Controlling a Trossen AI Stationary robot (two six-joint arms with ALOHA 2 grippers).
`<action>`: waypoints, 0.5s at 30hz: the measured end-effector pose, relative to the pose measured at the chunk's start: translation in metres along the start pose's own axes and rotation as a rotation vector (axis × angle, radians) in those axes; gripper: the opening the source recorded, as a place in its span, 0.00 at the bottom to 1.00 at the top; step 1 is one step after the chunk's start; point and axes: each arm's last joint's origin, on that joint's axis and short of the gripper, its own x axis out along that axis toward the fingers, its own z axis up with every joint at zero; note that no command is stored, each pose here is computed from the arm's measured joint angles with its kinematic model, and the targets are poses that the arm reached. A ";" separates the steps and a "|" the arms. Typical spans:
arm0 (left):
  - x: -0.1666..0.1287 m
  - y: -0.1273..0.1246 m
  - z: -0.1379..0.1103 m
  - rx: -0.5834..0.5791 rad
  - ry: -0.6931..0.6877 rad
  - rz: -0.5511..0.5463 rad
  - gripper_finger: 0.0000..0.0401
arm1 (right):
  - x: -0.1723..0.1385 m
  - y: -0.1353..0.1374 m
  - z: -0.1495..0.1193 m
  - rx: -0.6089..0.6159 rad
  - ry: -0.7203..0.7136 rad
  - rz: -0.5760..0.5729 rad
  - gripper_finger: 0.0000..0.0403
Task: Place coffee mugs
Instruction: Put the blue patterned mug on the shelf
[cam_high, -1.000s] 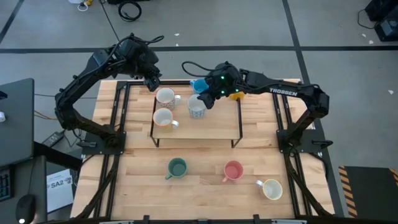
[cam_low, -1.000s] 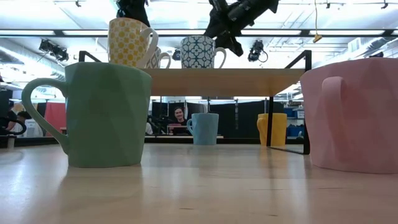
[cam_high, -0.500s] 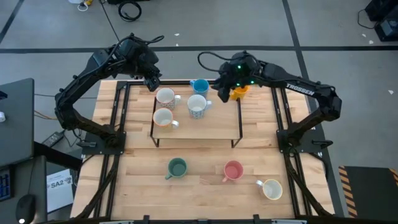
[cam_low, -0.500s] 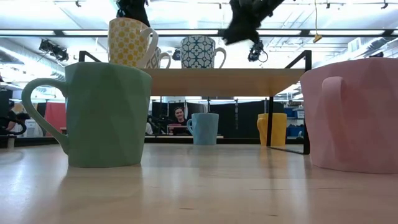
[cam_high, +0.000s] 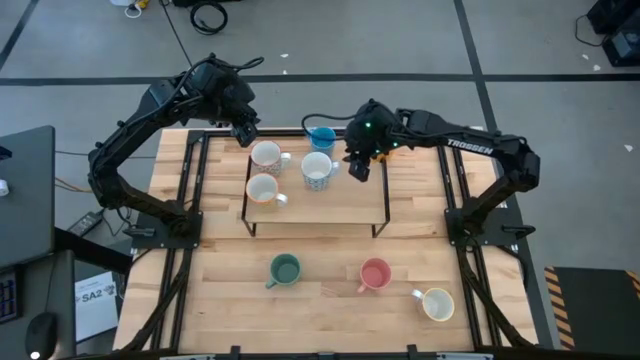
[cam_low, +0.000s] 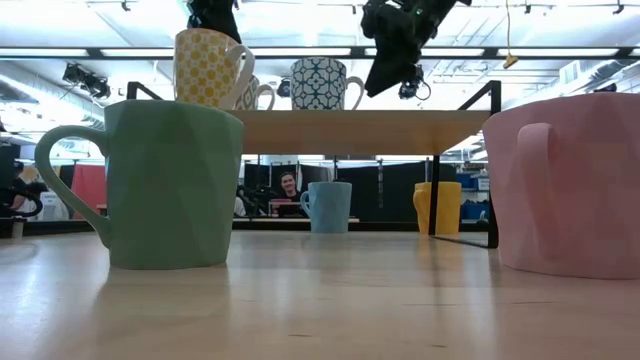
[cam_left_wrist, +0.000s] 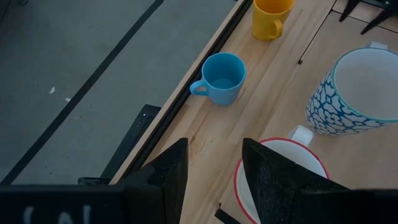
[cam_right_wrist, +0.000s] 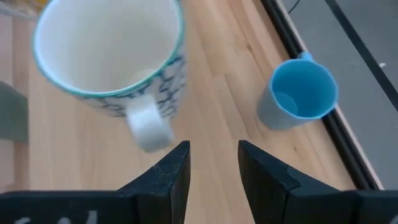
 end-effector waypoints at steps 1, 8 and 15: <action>0.000 0.000 0.000 0.000 0.000 0.000 0.39 | 0.001 0.001 0.000 -0.003 0.001 0.004 0.35; 0.000 0.000 0.000 0.000 0.000 0.001 0.39 | 0.002 0.011 0.001 0.007 -0.004 0.025 0.35; 0.000 0.000 0.000 0.000 0.000 0.000 0.39 | 0.006 0.023 0.003 0.022 -0.012 0.051 0.35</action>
